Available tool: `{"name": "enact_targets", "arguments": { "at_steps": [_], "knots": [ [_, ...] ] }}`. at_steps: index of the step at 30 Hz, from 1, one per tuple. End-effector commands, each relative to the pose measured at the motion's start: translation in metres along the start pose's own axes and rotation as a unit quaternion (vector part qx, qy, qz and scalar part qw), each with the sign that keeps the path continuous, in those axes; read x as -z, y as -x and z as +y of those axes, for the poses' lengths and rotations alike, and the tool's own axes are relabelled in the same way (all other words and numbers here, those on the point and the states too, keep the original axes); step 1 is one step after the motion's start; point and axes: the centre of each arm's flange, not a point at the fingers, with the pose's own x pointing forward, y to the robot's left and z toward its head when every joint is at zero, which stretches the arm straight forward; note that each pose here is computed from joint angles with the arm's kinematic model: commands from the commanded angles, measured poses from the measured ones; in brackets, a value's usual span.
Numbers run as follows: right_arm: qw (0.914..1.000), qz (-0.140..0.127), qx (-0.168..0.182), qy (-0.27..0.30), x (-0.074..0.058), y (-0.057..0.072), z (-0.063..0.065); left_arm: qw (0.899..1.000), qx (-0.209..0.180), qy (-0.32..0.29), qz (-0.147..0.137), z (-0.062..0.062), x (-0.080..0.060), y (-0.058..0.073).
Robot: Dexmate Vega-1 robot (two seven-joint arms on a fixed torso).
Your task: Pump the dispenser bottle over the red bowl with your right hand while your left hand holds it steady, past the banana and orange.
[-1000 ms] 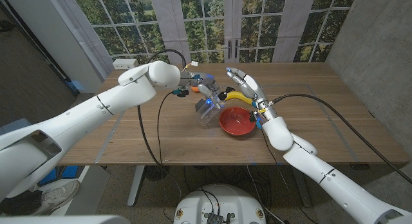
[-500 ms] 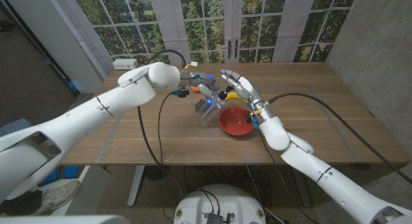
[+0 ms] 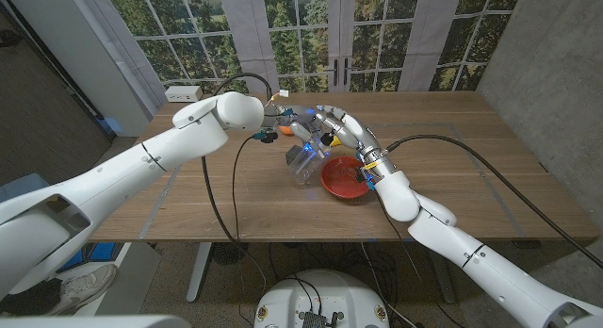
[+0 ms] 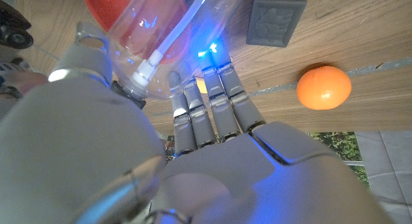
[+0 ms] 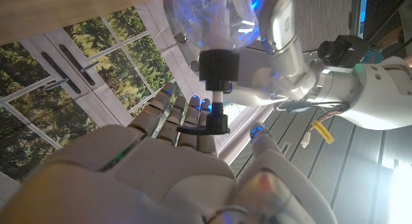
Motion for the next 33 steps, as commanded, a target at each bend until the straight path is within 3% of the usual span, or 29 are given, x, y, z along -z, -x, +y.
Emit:
{"name": "enact_targets", "arguments": {
  "at_steps": [1, 5, 9, 13, 16, 18, 23, 28, 33],
  "knots": [
    [0.9994, 0.007, -0.031, 0.013, -0.008, -0.001, 0.011, 1.0, -0.011, 0.004, 0.005, -0.001, -0.001, 0.002],
    [0.9982, 0.022, -0.051, 0.024, -0.01, -0.002, 0.015, 1.0, -0.011, 0.003, 0.004, 0.0, -0.002, 0.002],
    [0.9978, 0.021, -0.061, 0.013, -0.009, -0.002, 0.017, 1.0, -0.011, 0.0, 0.007, 0.0, -0.003, 0.002],
    [0.9951, 0.047, -0.083, 0.027, -0.012, -0.004, 0.018, 1.0, -0.015, 0.0, 0.007, 0.001, -0.003, 0.003],
    [0.9948, 0.044, -0.09, 0.018, -0.012, -0.004, 0.021, 1.0, -0.016, 0.0, 0.007, 0.001, -0.004, 0.003],
    [0.9952, 0.028, -0.093, 0.009, -0.01, -0.003, 0.023, 1.0, -0.016, 0.0, 0.007, 0.002, -0.004, 0.003],
    [0.9925, 0.043, -0.113, 0.019, -0.013, -0.005, 0.028, 1.0, -0.017, 0.0, 0.006, 0.002, -0.004, 0.003],
    [0.9914, 0.03, -0.127, -0.002, -0.011, -0.004, 0.034, 1.0, -0.019, -0.001, 0.007, 0.002, -0.005, 0.003],
    [0.9934, 0.036, -0.109, 0.007, -0.011, -0.005, 0.031, 1.0, -0.016, -0.001, 0.007, 0.002, -0.005, 0.003]
  ]
}}
